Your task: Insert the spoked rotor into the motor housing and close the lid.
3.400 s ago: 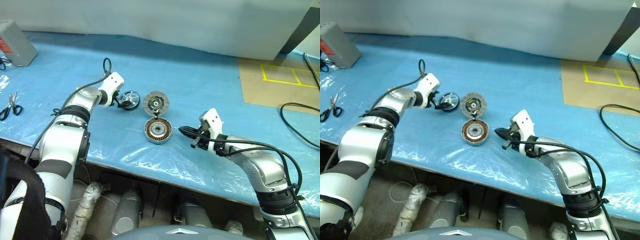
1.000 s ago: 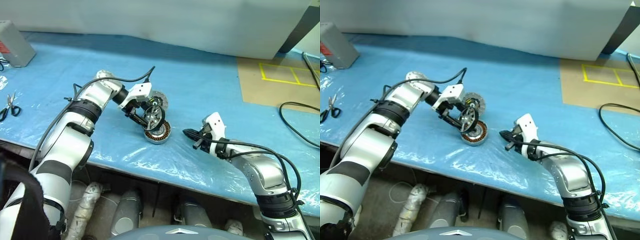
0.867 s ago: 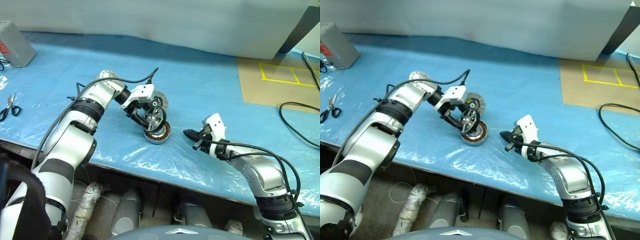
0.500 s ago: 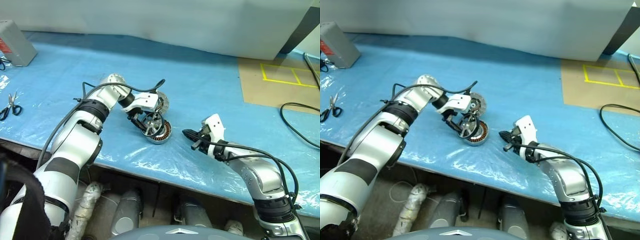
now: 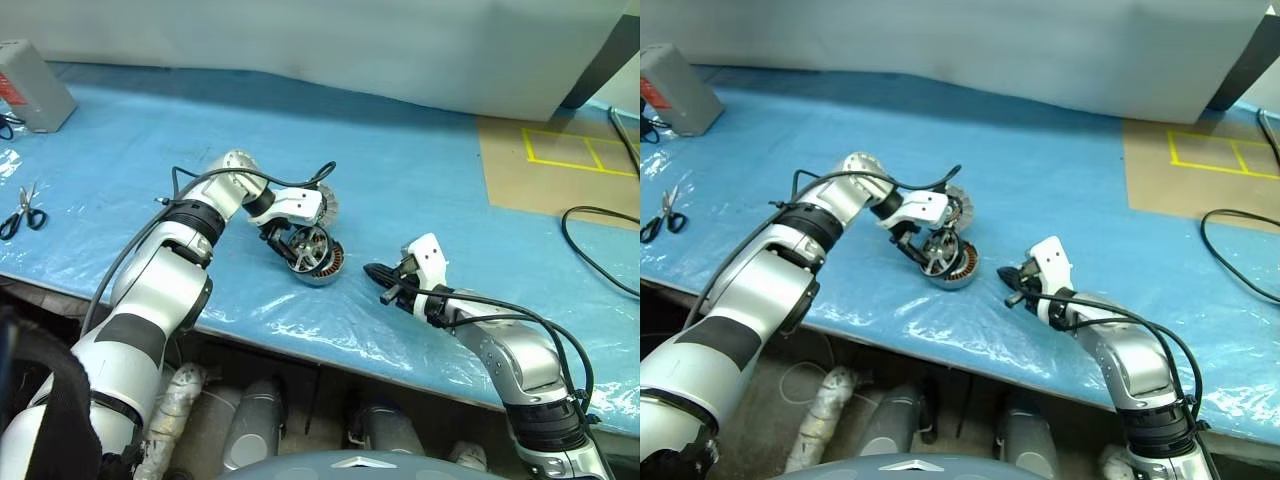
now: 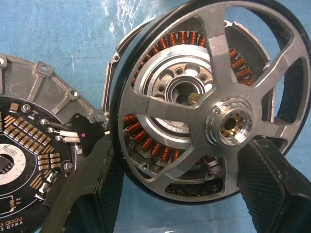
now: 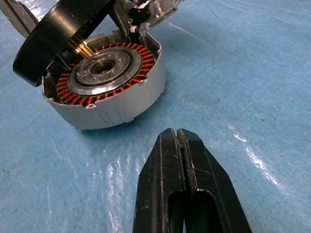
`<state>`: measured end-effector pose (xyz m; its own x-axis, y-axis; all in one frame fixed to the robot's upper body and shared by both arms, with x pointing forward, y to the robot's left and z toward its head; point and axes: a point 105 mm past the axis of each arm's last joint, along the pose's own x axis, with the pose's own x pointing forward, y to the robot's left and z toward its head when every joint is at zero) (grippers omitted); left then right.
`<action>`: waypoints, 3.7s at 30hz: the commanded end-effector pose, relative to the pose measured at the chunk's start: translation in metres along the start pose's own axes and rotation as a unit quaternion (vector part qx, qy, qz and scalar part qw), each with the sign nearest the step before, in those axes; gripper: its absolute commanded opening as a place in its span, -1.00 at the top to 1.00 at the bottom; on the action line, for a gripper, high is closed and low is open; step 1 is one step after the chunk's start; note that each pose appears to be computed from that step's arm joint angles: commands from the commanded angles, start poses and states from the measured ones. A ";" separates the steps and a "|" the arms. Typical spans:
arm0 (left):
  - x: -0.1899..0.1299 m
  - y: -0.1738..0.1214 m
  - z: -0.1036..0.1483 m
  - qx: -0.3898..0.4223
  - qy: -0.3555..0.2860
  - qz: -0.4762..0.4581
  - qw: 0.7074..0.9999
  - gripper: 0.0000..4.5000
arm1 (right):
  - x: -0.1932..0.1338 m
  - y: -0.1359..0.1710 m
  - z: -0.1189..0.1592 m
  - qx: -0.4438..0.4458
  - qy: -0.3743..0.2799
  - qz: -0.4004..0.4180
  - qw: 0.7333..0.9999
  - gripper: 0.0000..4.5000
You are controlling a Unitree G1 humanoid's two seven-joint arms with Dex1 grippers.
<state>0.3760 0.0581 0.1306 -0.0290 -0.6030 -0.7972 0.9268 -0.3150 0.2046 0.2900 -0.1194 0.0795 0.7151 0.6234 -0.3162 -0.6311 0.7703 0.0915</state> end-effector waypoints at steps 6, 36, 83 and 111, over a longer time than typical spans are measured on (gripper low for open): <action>-0.006 0.007 0.017 0.016 -0.034 0.017 0.999 -0.99 | -0.001 0.007 0.012 -0.017 -0.024 0.007 1.000 1.00; -0.066 -0.062 -0.011 -0.060 -0.089 0.001 0.994 -0.99 | 0.001 0.007 0.007 -0.013 -0.019 0.011 1.000 1.00; -0.010 -0.061 -0.012 -0.123 -0.139 0.203 0.961 -0.99 | 0.001 -0.001 0.005 -0.021 -0.006 0.004 1.000 1.00; -0.014 -0.058 -0.014 -0.206 -0.186 0.189 0.942 0.48 | 0.002 0.000 0.004 -0.019 -0.004 0.004 1.000 1.00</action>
<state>0.3235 0.0948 0.1119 0.2504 -0.8460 -0.4707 0.9679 0.2297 0.1019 0.2915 -0.1200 0.0711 0.7014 0.6223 -0.3475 -0.6392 0.7649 0.0796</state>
